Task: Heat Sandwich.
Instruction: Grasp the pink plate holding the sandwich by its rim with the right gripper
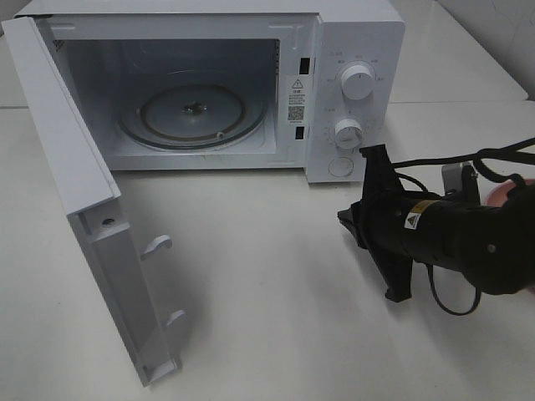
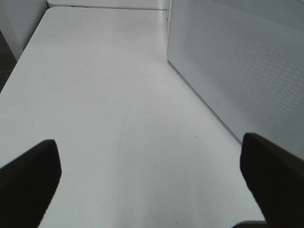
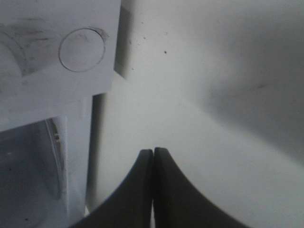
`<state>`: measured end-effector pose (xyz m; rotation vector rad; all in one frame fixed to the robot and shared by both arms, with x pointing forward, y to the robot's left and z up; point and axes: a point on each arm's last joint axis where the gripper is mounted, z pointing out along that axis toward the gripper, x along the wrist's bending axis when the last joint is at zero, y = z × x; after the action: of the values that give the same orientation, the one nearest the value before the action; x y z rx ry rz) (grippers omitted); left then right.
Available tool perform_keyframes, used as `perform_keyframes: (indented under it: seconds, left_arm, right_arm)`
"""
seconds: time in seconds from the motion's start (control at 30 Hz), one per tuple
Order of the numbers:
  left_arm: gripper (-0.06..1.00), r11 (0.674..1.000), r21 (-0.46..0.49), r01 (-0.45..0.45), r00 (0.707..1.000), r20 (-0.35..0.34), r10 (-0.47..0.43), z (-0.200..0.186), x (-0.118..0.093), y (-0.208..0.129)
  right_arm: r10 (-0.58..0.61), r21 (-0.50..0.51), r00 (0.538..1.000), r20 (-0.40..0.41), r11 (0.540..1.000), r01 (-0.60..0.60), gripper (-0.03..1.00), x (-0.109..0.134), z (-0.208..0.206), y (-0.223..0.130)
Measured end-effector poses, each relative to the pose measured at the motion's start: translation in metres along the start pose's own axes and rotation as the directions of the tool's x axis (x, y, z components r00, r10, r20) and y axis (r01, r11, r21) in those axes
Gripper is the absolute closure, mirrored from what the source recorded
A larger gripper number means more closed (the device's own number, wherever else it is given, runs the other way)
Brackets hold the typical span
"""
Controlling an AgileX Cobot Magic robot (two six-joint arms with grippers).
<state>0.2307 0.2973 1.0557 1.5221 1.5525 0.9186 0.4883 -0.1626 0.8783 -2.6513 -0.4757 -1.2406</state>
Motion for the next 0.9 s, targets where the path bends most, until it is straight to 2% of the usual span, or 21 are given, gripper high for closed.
perform_keyframes:
  seconds: [0.07,0.17,0.23,0.3,0.37,0.43,0.57,0.6,0.73,0.83,0.9]
  left_arm:
    - [-0.02,1.0,0.0,0.0,1.0,0.0,0.0,0.0,0.0,0.0]
    - [-0.02,1.0,0.0,0.0,1.0,0.0,0.0,0.0,0.0,0.0]
    - [-0.02,1.0,0.0,0.0,1.0,0.0,0.0,0.0,0.0,0.0]
    - [-0.02,1.0,0.0,0.0,1.0,0.0,0.0,0.0,0.0,0.0]
    - [-0.02,1.0,0.0,0.0,1.0,0.0,0.0,0.0,0.0,0.0]
    - [-0.02,1.0,0.0,0.0,1.0,0.0,0.0,0.0,0.0,0.0]
    - [-0.02,1.0,0.0,0.0,1.0,0.0,0.0,0.0,0.0,0.0]
    - [-0.02,1.0,0.0,0.0,1.0,0.0,0.0,0.0,0.0,0.0]
    - [-0.02,1.0,0.0,0.0,1.0,0.0,0.0,0.0,0.0,0.0]
    - [-0.02,1.0,0.0,0.0,1.0,0.0,0.0,0.0,0.0,0.0]
    - [-0.02,1.0,0.0,0.0,1.0,0.0,0.0,0.0,0.0,0.0]
  right_arm:
    - [-0.053,0.039,0.998,0.043,0.998,0.051,0.95,-0.001,-0.008,-0.003]
    - [-0.096,0.065,0.994,0.061,0.994,0.092,0.95,0.0,-0.012,-0.005]
    - [-0.181,0.109,0.98,0.083,0.979,0.172,0.94,-0.001,-0.016,-0.008]
    - [-0.203,0.122,0.975,0.086,0.974,0.192,0.94,-0.001,-0.017,-0.009]
    - [-0.278,0.173,0.955,0.102,0.951,0.258,0.94,-0.003,-0.02,-0.012]
    - [-0.3,0.191,0.949,0.1,0.941,0.278,0.94,-0.004,-0.021,-0.013]
    - [-0.402,0.304,0.912,0.08,0.881,0.361,0.94,-0.006,-0.026,-0.022]
    - [-0.402,0.304,0.912,0.08,0.881,0.361,0.94,-0.006,-0.026,-0.022]
    - [-0.514,0.371,0.857,0.034,0.803,0.467,0.94,0.004,-0.025,-0.028]
    - [-0.541,0.371,0.841,0.014,0.784,0.498,0.94,0.01,-0.023,-0.029]
    - [-0.541,0.358,0.841,0.018,0.789,0.5,0.94,0.014,-0.022,-0.029]
